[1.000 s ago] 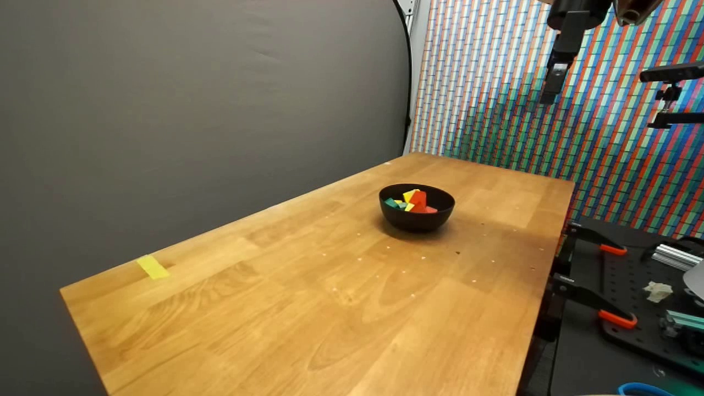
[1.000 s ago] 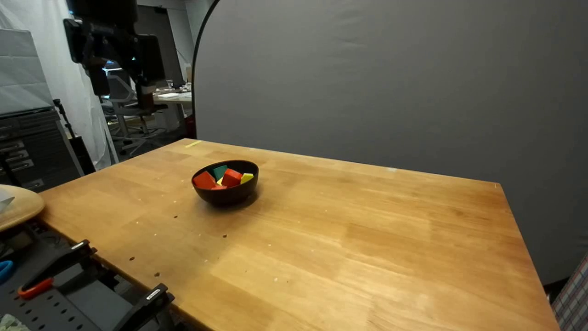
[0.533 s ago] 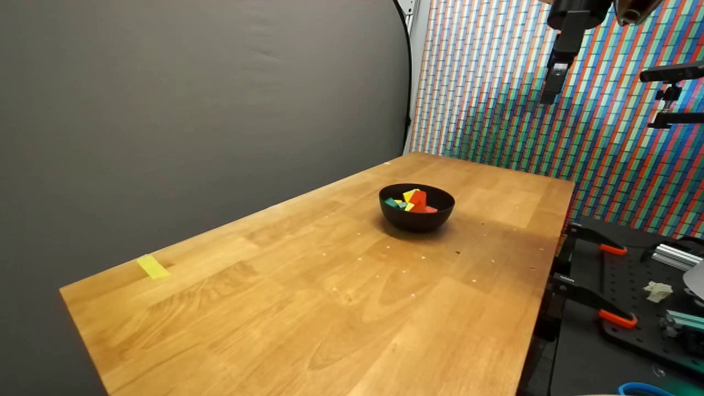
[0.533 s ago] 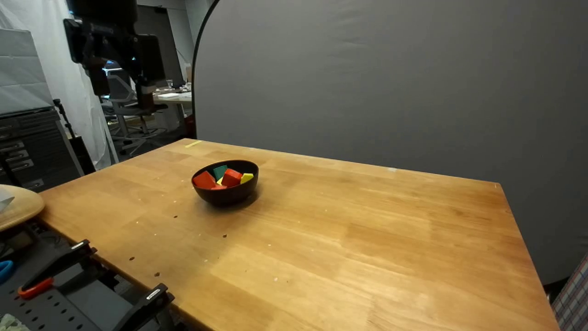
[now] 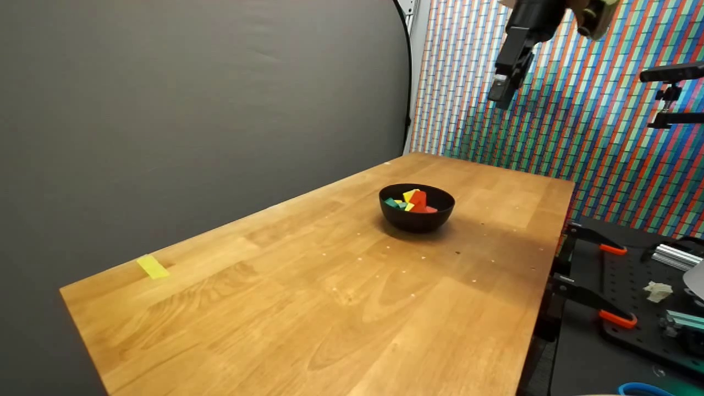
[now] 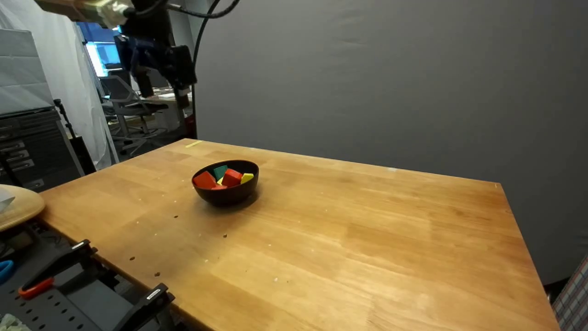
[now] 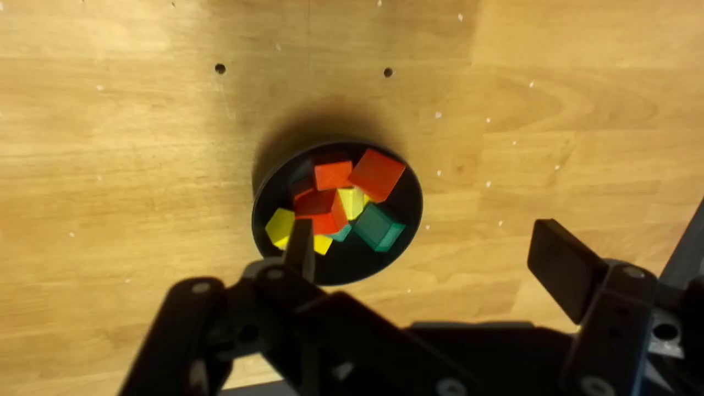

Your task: Take the blocks out of the gift disappointed

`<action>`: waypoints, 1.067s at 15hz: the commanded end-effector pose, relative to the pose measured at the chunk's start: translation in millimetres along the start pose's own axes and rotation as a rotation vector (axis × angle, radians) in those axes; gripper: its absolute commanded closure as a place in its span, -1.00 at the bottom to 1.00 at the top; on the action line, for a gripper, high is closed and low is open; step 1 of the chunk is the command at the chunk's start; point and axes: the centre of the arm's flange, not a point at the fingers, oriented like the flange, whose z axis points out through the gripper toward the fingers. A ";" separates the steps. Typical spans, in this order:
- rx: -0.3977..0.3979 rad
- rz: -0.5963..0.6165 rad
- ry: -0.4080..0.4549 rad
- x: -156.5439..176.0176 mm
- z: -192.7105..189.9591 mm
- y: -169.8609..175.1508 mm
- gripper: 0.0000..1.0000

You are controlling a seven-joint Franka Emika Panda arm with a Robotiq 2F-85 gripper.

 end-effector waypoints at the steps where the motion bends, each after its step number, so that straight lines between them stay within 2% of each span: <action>1: -0.058 0.107 0.093 64.7 37.1 -10.6 -1.00; 2: -0.102 0.126 0.106 76.6 52.4 -11.4 -1.00; 4: -0.135 0.154 0.125 90.6 75.1 -14.5 -1.00; 5: -0.123 0.154 0.104 91.6 80.9 -17.8 -1.00; 6: -0.099 0.128 0.100 63.8 68.9 -15.8 -1.00; 8: -0.107 0.141 0.079 73.5 86.9 -16.9 -1.00; 11: -0.119 0.155 0.085 79.4 94.2 -14.4 -1.00; 16: -0.115 0.187 0.061 100.6 141.7 -3.9 -1.00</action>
